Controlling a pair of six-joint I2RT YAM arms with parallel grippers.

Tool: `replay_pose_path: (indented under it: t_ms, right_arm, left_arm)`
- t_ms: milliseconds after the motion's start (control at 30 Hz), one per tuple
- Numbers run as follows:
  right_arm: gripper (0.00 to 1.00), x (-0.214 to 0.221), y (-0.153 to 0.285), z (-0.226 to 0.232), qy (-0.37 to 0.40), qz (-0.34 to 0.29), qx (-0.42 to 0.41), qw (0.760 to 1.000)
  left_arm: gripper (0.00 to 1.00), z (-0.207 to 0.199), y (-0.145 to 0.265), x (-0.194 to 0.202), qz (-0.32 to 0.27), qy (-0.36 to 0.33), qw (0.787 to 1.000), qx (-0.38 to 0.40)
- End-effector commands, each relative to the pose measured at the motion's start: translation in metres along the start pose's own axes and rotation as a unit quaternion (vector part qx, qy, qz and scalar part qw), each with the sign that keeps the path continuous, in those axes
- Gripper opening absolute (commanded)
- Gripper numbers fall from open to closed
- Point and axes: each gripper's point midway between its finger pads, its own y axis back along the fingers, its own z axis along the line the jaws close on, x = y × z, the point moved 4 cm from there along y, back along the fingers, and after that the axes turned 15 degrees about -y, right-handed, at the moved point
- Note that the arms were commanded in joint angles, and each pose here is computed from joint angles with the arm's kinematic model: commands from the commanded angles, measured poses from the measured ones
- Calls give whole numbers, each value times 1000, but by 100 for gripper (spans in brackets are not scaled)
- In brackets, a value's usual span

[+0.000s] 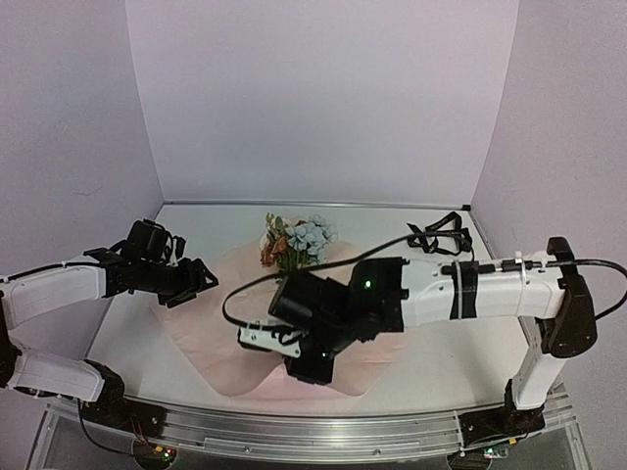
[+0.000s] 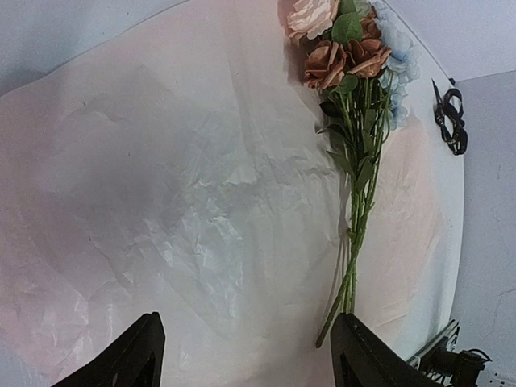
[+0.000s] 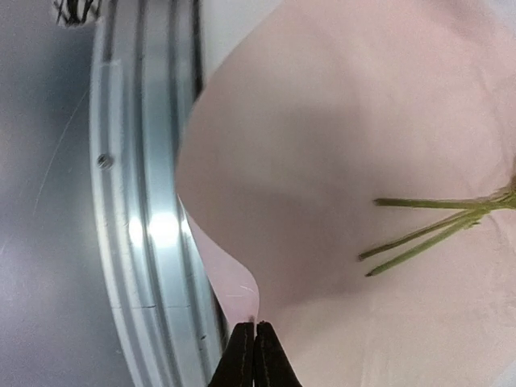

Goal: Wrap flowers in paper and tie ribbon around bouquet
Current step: Pick up the bottom corner of the flattened wrapping paper from the center of the board, then fold the bottom corner of the flattened wrapping paper at the center of the board.

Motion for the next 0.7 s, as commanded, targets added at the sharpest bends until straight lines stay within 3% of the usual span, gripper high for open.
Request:
replay_pose_path:
  t_ms: [0, 367, 667]
  right_arm:
    - [0, -26, 2, -48, -18, 1, 6, 1000]
    - [0, -100, -56, -174, -58, -42, 50, 996]
    - [0, -110, -92, -253, -70, -64, 136, 986]
  left_arm:
    - [73, -9, 10, -19, -24, -15, 1000, 4]
    - [70, -20, 18, -27, -22, -38, 999, 16]
    - [66, -30, 13, -22, -6, -47, 997, 57]
